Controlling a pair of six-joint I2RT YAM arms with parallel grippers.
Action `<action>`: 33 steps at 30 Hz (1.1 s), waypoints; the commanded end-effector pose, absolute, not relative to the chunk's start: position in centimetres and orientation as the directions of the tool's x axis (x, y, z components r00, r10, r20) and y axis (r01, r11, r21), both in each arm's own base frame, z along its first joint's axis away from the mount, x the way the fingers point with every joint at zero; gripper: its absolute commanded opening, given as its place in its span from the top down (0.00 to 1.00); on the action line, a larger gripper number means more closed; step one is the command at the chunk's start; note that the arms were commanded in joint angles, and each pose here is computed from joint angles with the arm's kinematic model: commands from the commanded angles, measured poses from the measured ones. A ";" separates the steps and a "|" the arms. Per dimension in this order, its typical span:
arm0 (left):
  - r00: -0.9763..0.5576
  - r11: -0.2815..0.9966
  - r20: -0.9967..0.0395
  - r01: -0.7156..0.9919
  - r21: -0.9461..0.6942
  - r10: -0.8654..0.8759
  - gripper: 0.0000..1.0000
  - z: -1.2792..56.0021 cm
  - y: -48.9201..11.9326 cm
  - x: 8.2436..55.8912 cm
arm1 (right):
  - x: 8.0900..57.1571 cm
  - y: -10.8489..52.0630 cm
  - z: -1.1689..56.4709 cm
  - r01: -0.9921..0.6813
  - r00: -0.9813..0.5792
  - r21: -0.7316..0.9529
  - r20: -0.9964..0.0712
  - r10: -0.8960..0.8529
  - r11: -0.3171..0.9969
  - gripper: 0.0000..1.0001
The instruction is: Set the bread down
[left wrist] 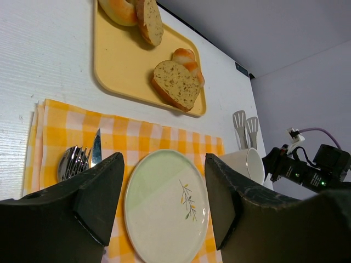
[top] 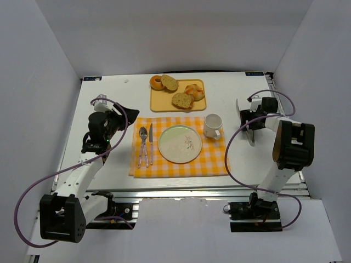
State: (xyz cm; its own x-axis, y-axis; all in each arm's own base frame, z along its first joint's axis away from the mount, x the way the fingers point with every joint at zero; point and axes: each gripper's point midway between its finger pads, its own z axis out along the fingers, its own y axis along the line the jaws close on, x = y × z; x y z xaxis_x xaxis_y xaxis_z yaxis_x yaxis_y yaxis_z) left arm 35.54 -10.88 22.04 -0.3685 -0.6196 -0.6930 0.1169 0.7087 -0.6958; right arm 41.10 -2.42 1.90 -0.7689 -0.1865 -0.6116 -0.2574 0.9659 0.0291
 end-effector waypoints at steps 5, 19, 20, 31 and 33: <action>-0.336 0.707 -0.708 0.148 -0.691 -0.622 0.30 23.8 -10.9 35.5 | 42.1 -4.0 -0.3 -0.201 -0.798 -0.085 -0.563 -0.213 0.976 0.33; -0.334 0.708 -0.712 0.160 -0.688 -0.617 0.30 24.2 -11.0 35.7 | 45.4 0.6 11.2 -0.446 -0.589 -0.006 -0.751 -0.298 0.895 0.89; -0.332 0.707 -0.713 0.162 -0.688 -0.617 0.30 24.2 -11.0 35.8 | 45.8 1.9 12.8 -0.480 -0.558 0.028 -0.781 -0.281 0.877 0.85; -0.326 0.706 -0.713 0.162 -0.689 -0.621 0.30 24.3 -10.9 35.5 | 49.7 11.2 22.4 -0.662 -0.389 0.025 -0.865 -0.315 0.749 0.55; -0.323 0.706 -0.712 0.161 -0.690 -0.623 0.30 24.4 -10.9 35.5 | 50.2 13.4 23.5 -0.699 -0.351 0.003 -0.872 -0.340 0.715 0.54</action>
State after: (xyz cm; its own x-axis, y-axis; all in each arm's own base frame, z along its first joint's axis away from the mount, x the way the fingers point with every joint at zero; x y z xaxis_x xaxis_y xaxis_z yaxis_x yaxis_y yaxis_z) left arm 35.59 -10.88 22.33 -0.3601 -0.6207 -0.6965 0.1243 0.7080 -0.6952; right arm 50.44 10.21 22.67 -0.3712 -0.3264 -0.8693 -0.6308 0.7756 -0.0219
